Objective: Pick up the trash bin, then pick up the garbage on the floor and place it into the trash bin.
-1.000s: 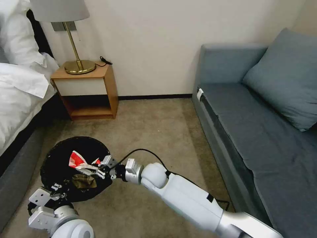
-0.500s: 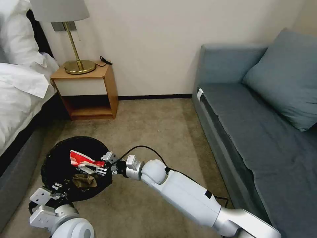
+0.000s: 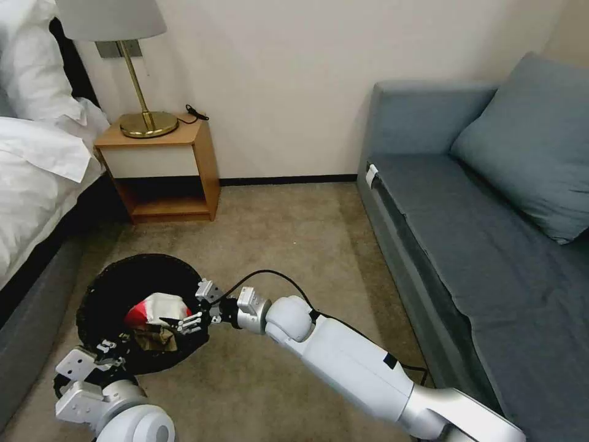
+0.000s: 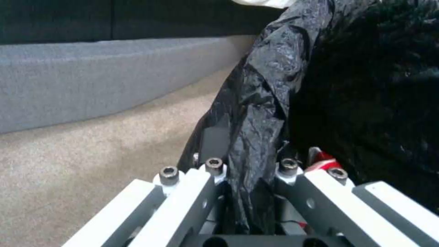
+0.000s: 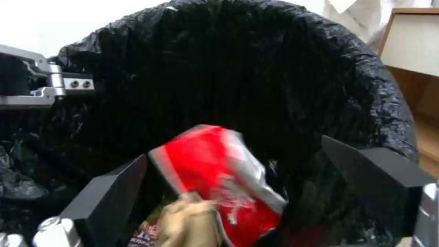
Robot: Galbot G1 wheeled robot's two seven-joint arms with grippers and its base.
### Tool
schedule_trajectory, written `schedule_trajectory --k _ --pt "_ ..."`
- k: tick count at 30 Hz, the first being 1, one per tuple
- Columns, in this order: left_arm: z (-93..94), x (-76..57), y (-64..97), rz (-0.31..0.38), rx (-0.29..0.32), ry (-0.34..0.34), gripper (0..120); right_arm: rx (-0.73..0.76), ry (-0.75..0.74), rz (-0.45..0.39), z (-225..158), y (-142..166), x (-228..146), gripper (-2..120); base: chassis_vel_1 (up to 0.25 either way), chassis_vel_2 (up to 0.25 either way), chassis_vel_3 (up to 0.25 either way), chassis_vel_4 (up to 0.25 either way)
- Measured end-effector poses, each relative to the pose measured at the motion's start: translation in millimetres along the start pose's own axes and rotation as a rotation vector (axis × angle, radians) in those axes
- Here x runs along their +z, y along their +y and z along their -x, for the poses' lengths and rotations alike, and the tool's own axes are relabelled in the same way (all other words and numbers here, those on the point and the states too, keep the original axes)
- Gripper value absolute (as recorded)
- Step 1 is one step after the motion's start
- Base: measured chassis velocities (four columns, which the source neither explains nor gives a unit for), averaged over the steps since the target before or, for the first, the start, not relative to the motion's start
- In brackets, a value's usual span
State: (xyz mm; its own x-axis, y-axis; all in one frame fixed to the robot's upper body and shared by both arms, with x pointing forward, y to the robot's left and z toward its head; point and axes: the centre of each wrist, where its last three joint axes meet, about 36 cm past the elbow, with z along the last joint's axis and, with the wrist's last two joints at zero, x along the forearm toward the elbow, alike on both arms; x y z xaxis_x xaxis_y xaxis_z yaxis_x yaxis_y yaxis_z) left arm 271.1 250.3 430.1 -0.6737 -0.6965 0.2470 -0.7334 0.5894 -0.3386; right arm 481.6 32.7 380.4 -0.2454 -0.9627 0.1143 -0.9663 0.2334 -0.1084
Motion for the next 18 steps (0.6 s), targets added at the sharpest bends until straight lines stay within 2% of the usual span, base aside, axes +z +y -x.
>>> schedule_trajectory --k 5,11,14,15,18 --pt "-0.9 -1.1 -0.1 -0.001 0.001 -0.002 0 0.014 -0.024 -0.001 -5 -1 -7 100 0.0 0.0 0.0 0.0" --pt "-2.6 -2.6 0.1 -0.002 0.004 -0.003 0 0.126 -0.089 -0.017 -32 -19 -28 100 0.0 0.0 0.0 0.0" --pt "-3.1 -2.3 -0.3 -0.004 0.005 0.0 0 0.275 -0.133 0.01 -67 -29 -33 100 0.0 0.0 0.0 0.0" --pt "-3.1 -2.3 -0.3 -0.004 0.005 0.0 0 0.275 -0.133 0.01 -67 -29 -33 100 0.0 0.0 0.0 0.0" --pt "-3.4 -0.8 -2.2 -0.01 0.011 0.008 0 0.439 -0.173 0.052 -98 -25 -37 100 0.0 0.0 0.0 0.0"
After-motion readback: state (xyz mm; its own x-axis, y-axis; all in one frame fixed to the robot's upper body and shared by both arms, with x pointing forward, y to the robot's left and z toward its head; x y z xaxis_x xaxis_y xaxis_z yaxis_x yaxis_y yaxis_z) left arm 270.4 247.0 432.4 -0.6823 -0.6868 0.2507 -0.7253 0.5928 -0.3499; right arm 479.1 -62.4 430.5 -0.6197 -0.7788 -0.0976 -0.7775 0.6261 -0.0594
